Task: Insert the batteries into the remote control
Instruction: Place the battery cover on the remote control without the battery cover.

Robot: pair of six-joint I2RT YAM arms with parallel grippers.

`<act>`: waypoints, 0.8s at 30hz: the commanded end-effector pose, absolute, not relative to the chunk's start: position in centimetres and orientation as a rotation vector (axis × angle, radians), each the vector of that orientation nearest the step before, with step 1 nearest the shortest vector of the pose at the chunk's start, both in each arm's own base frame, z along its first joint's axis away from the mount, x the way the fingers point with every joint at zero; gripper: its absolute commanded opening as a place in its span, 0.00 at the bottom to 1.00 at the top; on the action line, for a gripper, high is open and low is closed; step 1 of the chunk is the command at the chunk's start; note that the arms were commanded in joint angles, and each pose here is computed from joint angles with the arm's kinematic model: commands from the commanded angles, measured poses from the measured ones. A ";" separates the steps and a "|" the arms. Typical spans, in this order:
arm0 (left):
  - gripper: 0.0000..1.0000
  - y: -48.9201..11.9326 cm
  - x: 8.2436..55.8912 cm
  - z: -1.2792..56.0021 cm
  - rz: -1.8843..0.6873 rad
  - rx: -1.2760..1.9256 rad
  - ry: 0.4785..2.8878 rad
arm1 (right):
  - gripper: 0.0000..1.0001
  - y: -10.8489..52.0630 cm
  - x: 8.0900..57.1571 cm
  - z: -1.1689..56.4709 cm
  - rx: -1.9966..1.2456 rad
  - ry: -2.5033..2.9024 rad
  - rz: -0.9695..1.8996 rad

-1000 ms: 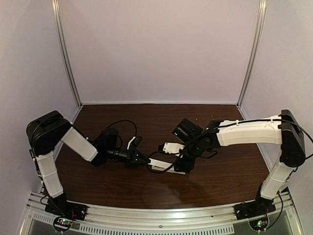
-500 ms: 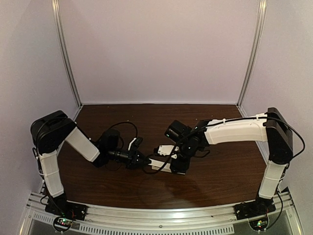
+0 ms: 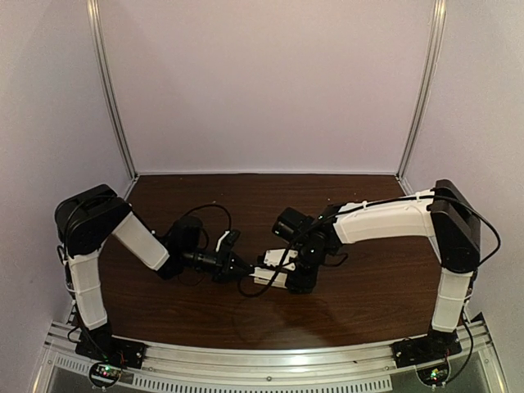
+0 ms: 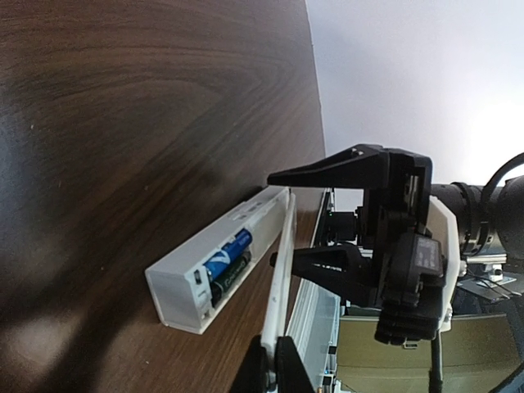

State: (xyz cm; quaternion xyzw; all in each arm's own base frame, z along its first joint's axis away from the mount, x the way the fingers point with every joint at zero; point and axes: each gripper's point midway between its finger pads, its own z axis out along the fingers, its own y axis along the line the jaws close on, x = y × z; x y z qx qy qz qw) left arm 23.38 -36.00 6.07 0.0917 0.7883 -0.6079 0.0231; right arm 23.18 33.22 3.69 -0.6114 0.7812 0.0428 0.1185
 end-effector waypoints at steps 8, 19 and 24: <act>0.00 -36.8 24.1 6.3 -1.897 0.310 2.397 | 0.53 33.5 23.8 3.3 -1.805 2.281 0.095; 0.00 -37.4 23.9 6.0 -1.910 0.327 2.414 | 0.41 33.5 23.8 3.2 -1.809 2.283 0.099; 0.00 -37.4 23.6 5.8 -1.913 0.332 2.426 | 0.36 33.4 23.9 3.2 -1.807 2.284 0.101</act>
